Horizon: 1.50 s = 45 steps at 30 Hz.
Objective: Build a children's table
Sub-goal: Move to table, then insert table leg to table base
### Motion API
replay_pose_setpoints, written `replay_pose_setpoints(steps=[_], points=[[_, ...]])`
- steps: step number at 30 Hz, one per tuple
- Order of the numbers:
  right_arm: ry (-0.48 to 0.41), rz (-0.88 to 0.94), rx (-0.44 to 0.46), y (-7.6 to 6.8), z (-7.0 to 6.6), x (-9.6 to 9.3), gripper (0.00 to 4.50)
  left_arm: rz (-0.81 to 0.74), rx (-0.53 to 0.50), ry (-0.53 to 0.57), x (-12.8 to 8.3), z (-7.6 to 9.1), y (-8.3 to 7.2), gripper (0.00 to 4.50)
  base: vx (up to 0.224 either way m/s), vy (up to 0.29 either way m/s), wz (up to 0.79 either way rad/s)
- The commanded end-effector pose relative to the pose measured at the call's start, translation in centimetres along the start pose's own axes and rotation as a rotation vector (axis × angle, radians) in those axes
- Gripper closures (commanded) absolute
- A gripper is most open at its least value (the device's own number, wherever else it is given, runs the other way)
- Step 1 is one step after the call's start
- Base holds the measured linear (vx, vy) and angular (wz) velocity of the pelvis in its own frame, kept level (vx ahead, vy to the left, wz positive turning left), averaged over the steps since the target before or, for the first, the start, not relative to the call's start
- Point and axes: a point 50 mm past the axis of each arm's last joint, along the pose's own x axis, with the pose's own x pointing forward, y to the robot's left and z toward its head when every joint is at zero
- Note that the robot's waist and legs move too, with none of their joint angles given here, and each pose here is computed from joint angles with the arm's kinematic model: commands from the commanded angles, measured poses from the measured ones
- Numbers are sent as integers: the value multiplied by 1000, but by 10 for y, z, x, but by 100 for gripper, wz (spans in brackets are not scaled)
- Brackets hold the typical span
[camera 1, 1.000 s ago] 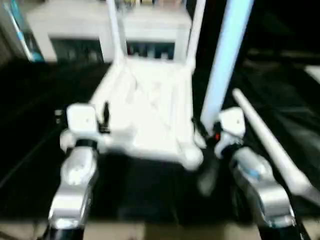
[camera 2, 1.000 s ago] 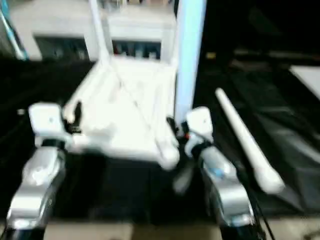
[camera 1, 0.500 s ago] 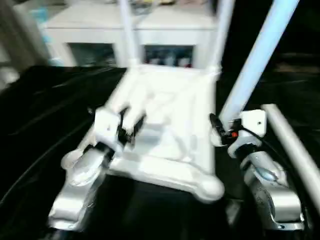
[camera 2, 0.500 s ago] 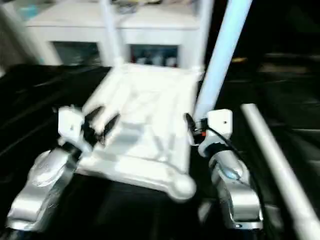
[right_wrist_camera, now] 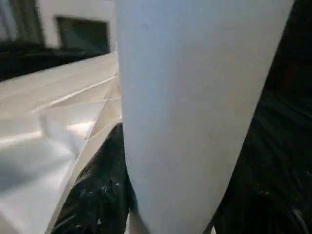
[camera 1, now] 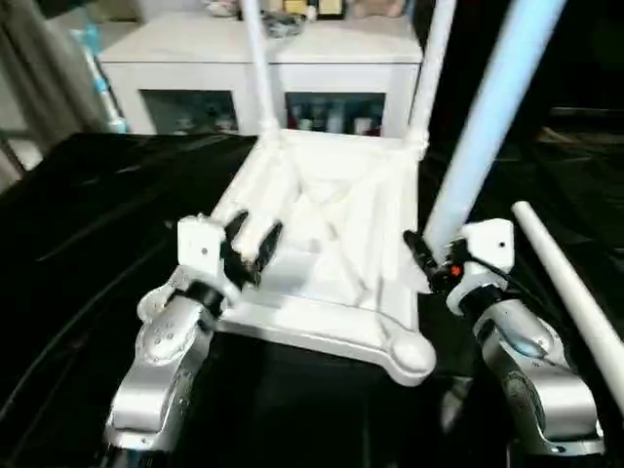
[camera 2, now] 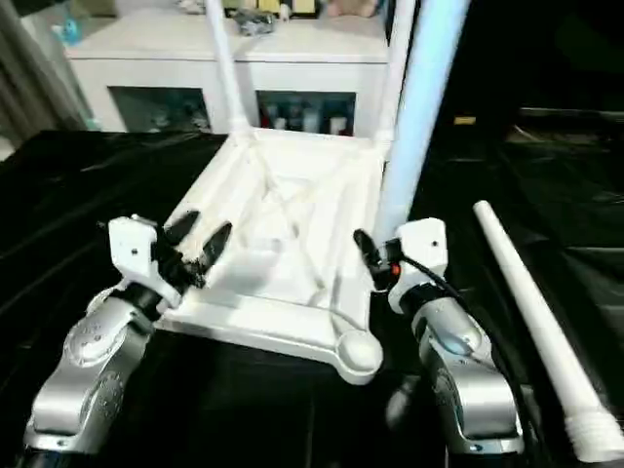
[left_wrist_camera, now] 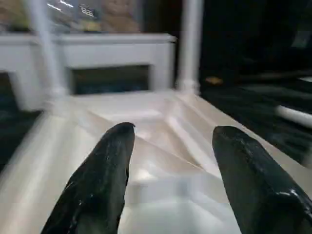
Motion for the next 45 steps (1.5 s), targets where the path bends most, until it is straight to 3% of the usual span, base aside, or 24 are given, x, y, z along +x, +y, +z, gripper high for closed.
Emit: replay_pose_setpoints(steps=[1,3,5,10,11,14,17,21,25,28,33,45], points=[[-62,110,-9,-1,22,2,264,-146,-19,12,0,5,-5,117,0,0,0],[-78,164,9,-4,29,3,264,-240,-2,21,2,10,-6,104,0,0,0],[-111,309,0,-6,41,2,264,-506,66,86,6,20,-11,81,0,0,0],[-80,428,-36,-8,43,-7,264,-761,242,221,6,19,-18,41,0,0,0],[-62,460,-42,-12,43,-14,264,-869,328,267,10,18,-22,37,0,0,0],[-35,471,-60,-21,43,-21,264,-985,363,300,17,17,-32,17,0,0,0],[-10,441,-50,-28,42,-24,264,-1090,311,323,22,16,-48,17,0,0,0],[-13,465,-40,-21,41,-20,264,-1069,281,320,18,16,-43,17,0,0,0],[10,524,-32,-6,34,-13,264,-987,278,340,8,4,-29,62,0,0,0],[7,592,-1,-2,39,-15,264,-966,275,382,14,-1,-27,75,0,0,0],[18,550,-31,-7,36,-15,264,-969,298,468,22,-17,-25,113,0,0,0],[34,465,-42,-13,33,-22,264,-1063,211,488,27,-13,-32,212,0,0,0]])
